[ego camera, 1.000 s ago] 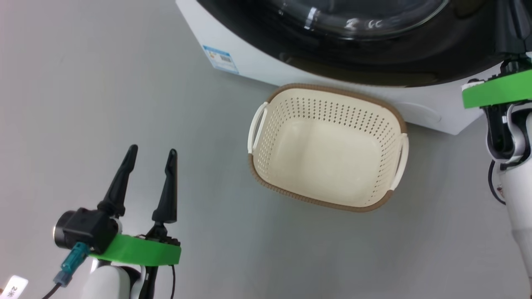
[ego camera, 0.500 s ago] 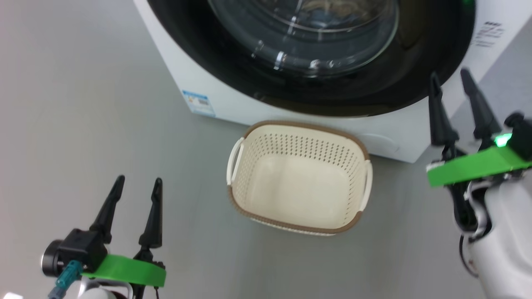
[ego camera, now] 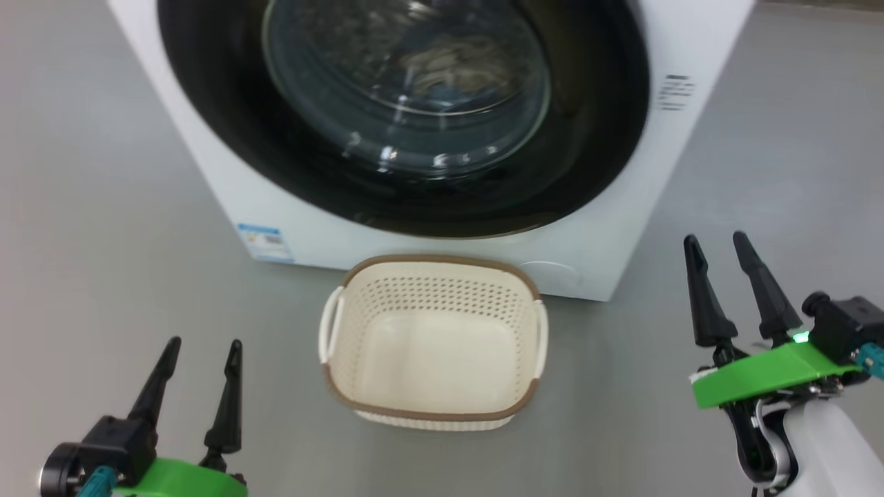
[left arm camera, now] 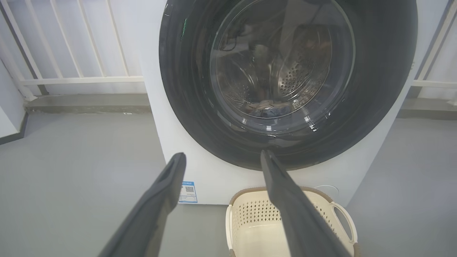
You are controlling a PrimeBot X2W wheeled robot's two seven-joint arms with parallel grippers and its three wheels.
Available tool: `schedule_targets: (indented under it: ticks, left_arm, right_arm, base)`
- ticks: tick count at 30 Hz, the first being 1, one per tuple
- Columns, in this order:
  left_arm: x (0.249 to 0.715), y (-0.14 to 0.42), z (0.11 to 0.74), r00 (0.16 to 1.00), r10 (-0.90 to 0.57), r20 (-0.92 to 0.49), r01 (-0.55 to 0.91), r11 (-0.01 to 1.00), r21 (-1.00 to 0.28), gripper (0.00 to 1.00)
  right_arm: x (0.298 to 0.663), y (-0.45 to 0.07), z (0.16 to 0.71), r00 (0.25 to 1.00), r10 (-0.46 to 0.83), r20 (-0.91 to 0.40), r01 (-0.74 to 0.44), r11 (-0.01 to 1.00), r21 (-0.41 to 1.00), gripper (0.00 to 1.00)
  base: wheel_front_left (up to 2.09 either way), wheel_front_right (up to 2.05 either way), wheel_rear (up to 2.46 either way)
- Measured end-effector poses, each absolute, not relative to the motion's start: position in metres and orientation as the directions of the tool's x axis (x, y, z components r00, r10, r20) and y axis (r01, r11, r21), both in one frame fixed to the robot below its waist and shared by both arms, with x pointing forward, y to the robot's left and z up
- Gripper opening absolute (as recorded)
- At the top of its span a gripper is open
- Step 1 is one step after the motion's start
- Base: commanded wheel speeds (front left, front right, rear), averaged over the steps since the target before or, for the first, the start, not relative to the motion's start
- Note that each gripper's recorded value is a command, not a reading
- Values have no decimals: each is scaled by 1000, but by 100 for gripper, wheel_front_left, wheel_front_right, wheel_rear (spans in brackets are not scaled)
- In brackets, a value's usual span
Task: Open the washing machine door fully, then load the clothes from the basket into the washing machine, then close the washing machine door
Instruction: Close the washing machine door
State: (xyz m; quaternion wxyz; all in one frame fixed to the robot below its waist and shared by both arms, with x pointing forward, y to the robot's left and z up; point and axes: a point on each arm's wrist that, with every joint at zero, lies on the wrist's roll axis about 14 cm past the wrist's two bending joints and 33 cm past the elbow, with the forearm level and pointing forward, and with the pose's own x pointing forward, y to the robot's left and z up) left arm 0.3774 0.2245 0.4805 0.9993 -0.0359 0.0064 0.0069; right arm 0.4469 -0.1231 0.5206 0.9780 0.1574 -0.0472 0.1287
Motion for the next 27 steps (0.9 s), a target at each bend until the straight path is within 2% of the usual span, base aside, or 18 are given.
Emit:
schedule_targets:
  ticks: [15, 27]
  left_arm:
    - [392, 186, 483, 995, -102, -3, 101, 992, -74, 100]
    - [397, 186, 492, 995, -100, 24, 102, 993, -67, 100]
  right_arm:
    - [396, -196, 527, 989, 56, 138, -92, 958, 273, 100]
    - [374, -219, 528, 990, -1, 141, -36, 965, 259, 100]
  base:
    - [0, 0, 0]
    - [0, 0, 0]
